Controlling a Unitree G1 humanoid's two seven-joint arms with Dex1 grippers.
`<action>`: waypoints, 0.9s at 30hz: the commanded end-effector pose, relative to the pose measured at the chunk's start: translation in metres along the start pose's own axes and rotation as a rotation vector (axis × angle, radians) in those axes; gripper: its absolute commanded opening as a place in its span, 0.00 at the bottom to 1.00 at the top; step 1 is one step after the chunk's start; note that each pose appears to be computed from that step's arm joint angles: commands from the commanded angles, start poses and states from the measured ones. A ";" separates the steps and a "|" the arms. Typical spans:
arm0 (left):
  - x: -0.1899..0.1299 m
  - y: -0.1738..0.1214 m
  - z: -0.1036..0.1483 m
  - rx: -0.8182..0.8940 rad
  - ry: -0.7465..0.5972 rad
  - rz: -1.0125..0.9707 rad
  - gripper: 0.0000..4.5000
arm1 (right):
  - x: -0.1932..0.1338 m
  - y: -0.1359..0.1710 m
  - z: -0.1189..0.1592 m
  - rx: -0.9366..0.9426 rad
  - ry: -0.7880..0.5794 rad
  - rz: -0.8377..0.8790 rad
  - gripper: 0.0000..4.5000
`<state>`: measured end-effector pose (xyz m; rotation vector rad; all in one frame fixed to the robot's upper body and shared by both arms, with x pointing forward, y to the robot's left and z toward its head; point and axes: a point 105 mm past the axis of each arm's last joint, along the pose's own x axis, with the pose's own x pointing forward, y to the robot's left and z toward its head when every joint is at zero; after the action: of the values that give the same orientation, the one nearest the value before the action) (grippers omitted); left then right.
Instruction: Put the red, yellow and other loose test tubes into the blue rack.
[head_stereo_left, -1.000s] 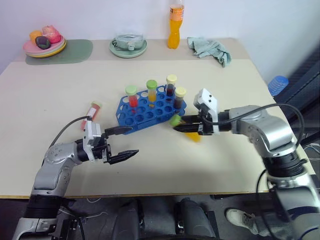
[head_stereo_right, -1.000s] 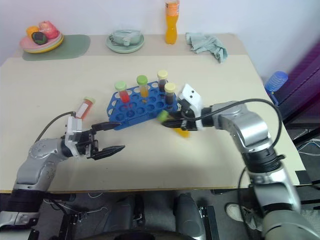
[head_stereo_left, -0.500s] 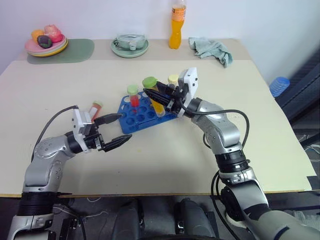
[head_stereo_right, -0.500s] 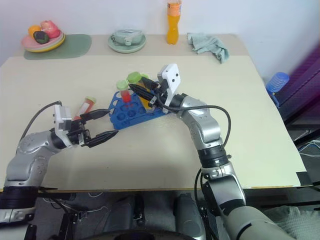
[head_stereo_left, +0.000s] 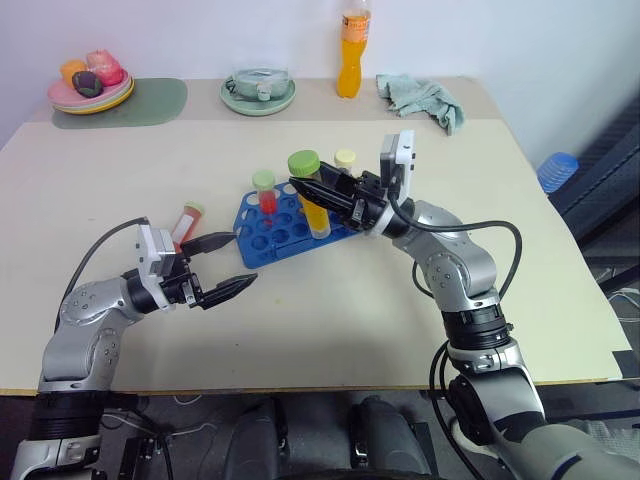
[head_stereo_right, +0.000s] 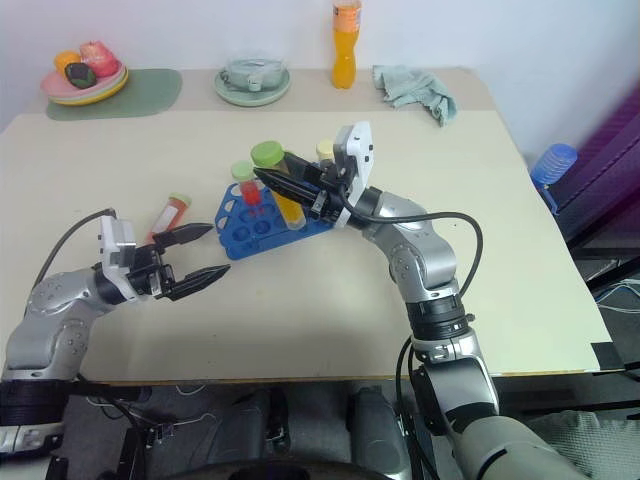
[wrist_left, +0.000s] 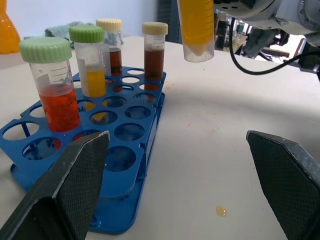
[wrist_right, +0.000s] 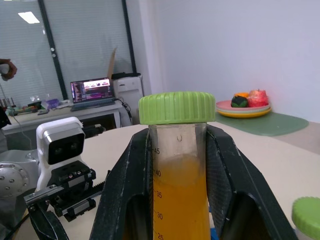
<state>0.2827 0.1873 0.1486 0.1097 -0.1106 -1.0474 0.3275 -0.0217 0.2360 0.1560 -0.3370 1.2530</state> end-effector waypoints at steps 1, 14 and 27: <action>0.000 0.002 0.007 0.035 -0.017 0.003 1.00 | 0.006 0.004 0.017 -0.044 -0.066 0.014 0.17; -0.001 0.002 0.007 0.030 -0.021 0.012 1.00 | 0.010 -0.005 0.021 -0.039 -0.154 -0.035 0.17; -0.014 0.007 0.009 0.012 -0.052 0.091 1.00 | 0.013 -0.042 -0.047 -0.125 -0.164 -0.330 0.17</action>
<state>0.2823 0.1954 0.1459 0.0582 -0.1256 -0.9732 0.3759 -0.0077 0.1864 0.2182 -0.4381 0.9309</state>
